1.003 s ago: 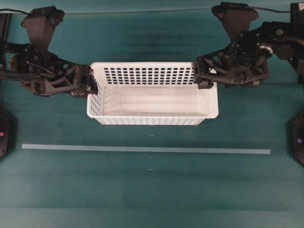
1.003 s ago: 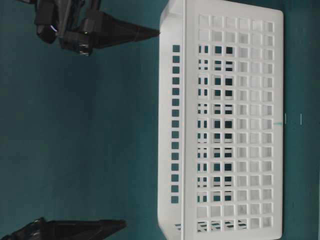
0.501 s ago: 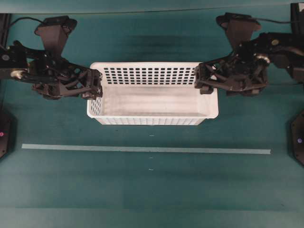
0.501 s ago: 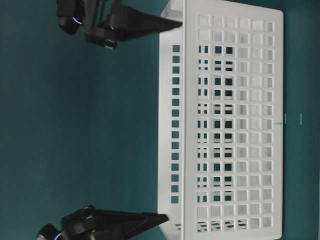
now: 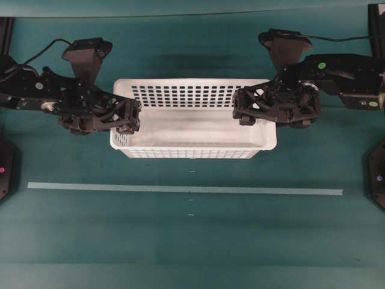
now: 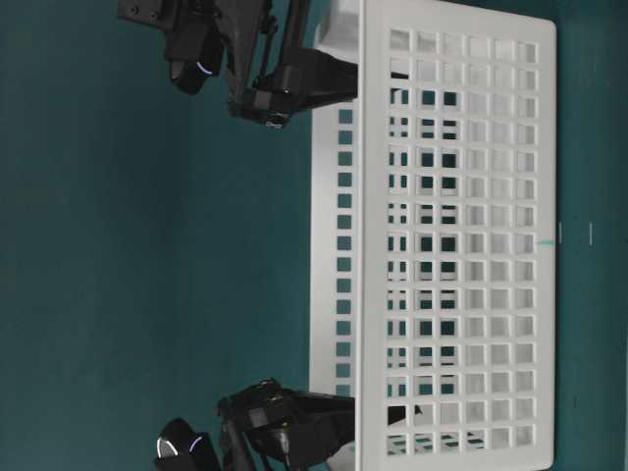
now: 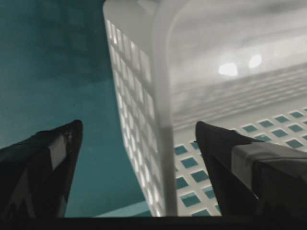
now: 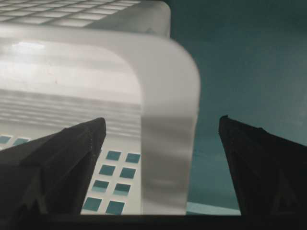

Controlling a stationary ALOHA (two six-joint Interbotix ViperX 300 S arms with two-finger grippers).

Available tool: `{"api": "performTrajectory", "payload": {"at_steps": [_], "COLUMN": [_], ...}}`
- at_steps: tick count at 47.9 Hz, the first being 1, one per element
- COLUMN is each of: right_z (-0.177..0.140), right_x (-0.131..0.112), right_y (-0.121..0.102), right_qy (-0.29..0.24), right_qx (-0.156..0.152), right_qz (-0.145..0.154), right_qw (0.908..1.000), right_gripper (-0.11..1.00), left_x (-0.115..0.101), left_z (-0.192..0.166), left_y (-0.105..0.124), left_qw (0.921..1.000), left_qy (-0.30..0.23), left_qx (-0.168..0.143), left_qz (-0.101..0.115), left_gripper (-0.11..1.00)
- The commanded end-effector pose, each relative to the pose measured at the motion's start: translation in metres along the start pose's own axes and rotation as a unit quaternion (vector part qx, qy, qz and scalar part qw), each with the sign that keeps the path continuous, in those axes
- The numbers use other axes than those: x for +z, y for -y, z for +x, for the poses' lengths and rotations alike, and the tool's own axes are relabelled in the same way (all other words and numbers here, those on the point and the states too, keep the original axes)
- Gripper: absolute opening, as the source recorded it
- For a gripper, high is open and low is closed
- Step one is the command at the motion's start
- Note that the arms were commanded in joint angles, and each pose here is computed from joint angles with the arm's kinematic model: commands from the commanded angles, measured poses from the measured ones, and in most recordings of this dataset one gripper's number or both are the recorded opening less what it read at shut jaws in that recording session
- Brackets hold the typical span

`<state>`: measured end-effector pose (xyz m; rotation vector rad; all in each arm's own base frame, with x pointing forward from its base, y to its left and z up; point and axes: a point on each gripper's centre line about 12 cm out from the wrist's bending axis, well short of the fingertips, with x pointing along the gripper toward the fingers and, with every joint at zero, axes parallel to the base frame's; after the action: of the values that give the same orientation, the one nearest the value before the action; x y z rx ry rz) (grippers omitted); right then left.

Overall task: Lift the white basket with both hands.
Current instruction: 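Lower both open grippers onto the basket's end walls and close them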

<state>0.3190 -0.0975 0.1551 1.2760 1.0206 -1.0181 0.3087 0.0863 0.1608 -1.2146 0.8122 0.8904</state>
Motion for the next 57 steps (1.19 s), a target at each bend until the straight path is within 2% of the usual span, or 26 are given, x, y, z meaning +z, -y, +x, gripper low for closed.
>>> {"api": "performTrajectory", "payload": {"at_steps": [1,9,15,20,23,26,33,36,57], "right_z": [0.0020,0.0038,0.0060,0.0064,0.0071,0.0081,0.0086,0.0089,0.0090], "right_x": [-0.0010,-0.0011,-0.0017,-0.0012,-0.0008,-0.0009,-0.0007,-0.0008,-0.0011], "right_y": [-0.0017,-0.0011,0.0006,0.0008,0.0006,0.0008,0.0004,0.0009,0.0002], "right_qy": [-0.001,-0.001,-0.004,-0.004,-0.005,-0.006,-0.005,-0.005,-0.005], "right_qx": [0.001,-0.001,-0.007,-0.008,-0.008,-0.009,-0.008,-0.009,-0.006], "right_qz": [-0.002,-0.001,-0.001,0.002,0.004,0.004,0.001,0.000,-0.001], "right_qw": [1.0000,1.0000,1.0000,1.0000,0.9999,0.9999,1.0000,0.9999,1.0000], "right_gripper": [0.96,0.96,0.94,0.87,0.76,0.61,0.24,0.16,0.16], "left_x": [0.0016,0.0010,0.0018,0.0024,0.0022,0.0023,0.0021,0.0023,0.0017], "left_z": [-0.0007,0.0000,0.0000,-0.0001,0.0001,0.0001,-0.0004,-0.0004,-0.0002], "left_y": [0.0022,0.0004,0.0030,0.0047,0.0042,0.0043,0.0054,0.0057,0.0046], "left_qw": [1.0000,1.0000,0.9999,0.9998,0.9998,0.9998,0.9997,0.9996,0.9996], "left_qy": [0.003,0.002,0.006,0.009,0.008,0.009,0.010,0.010,0.010], "left_qx": [-0.005,-0.002,-0.013,-0.020,-0.020,-0.020,-0.024,-0.026,-0.026], "left_qz": [0.001,0.001,0.001,0.001,0.001,0.001,0.002,0.002,0.001], "left_gripper": [0.94,0.93,0.91,0.84,0.74,0.61,0.19,0.10,0.08]}}
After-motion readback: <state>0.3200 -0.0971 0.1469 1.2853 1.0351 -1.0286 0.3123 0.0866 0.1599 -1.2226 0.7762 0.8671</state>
